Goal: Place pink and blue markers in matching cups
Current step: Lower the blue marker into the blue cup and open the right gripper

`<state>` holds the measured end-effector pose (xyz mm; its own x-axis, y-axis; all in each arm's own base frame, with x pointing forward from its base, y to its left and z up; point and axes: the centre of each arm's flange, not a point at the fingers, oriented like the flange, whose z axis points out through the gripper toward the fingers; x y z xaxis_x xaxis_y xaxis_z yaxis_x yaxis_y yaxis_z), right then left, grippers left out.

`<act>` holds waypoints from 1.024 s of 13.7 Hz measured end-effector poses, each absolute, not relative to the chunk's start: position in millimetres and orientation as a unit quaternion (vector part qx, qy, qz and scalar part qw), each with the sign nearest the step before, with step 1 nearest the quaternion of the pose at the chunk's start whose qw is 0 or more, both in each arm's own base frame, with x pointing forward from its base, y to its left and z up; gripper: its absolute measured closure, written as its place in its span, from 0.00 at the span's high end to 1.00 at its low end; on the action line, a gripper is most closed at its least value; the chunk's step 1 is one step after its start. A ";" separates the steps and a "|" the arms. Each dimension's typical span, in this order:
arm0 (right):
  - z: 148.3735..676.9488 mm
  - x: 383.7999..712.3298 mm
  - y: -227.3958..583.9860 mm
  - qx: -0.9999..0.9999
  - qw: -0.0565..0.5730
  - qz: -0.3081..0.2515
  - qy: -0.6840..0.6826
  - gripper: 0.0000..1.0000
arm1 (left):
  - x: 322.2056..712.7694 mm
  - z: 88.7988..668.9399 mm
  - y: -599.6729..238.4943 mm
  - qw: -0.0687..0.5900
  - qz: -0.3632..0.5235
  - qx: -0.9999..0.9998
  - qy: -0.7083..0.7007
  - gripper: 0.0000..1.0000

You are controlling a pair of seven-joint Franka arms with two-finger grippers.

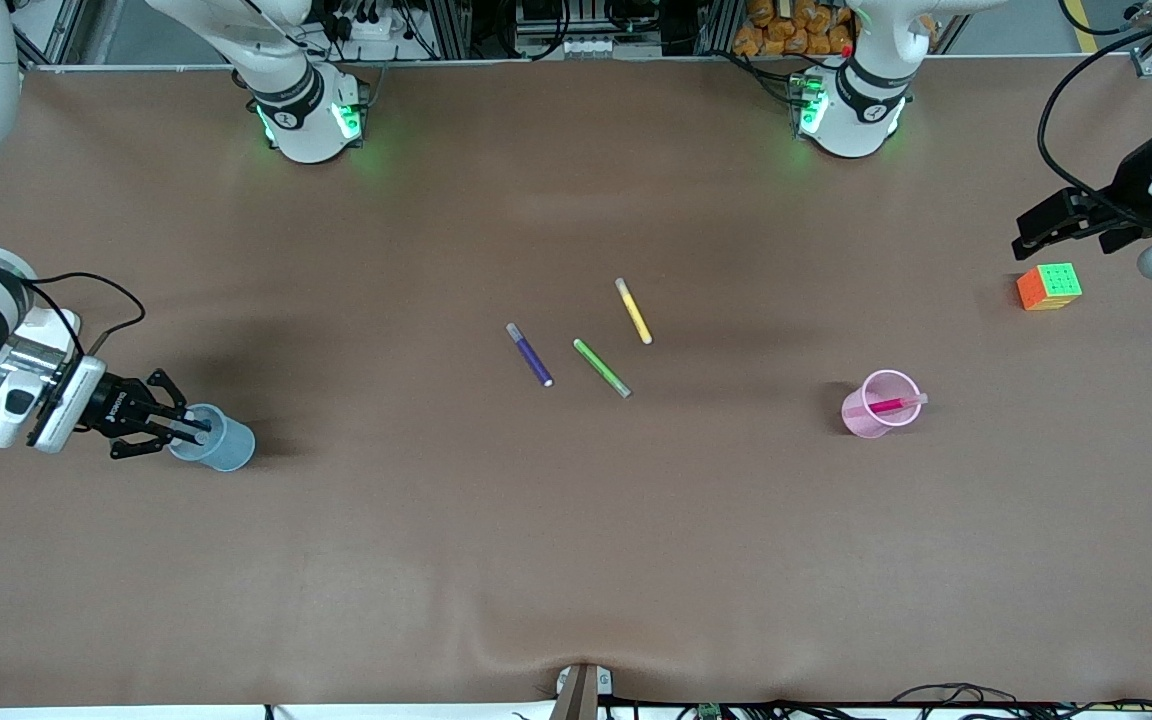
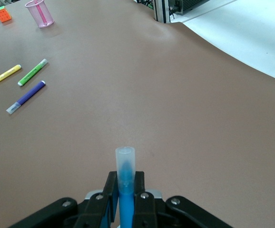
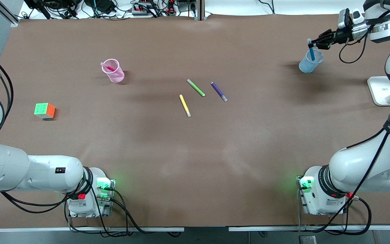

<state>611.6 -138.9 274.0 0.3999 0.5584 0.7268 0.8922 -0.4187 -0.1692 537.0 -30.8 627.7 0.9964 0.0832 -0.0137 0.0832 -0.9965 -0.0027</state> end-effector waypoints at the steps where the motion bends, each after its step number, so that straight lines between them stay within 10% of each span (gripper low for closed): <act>1: 274.0 611.8 -138.8 -0.788 0.280 -0.297 -0.460 0.17 | 537.3 627.5 -31.3 0.001 0.007 -0.999 -0.041 1.00; 4: 274.1 612.5 -139.2 -0.790 0.276 -0.298 -0.460 0.20 | 538.4 623.8 -32.9 0.002 0.014 -0.999 -0.040 1.00; 11: 272.0 612.2 -139.6 -0.793 0.278 -0.295 -0.455 0.93 | 537.7 622.8 -32.9 0.004 0.019 -0.999 -0.039 1.00; 14: 272.9 612.9 -139.1 -0.804 0.286 -0.288 -0.434 1.00 | 535.5 618.6 -43.3 0.006 0.029 -0.999 -0.030 1.00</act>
<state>612.9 -139.1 272.9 0.4567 0.5337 0.7118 0.8631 -0.4597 -0.2091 535.5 -43.3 618.6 0.9965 0.0596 -0.0583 0.0589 -0.9982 -0.0130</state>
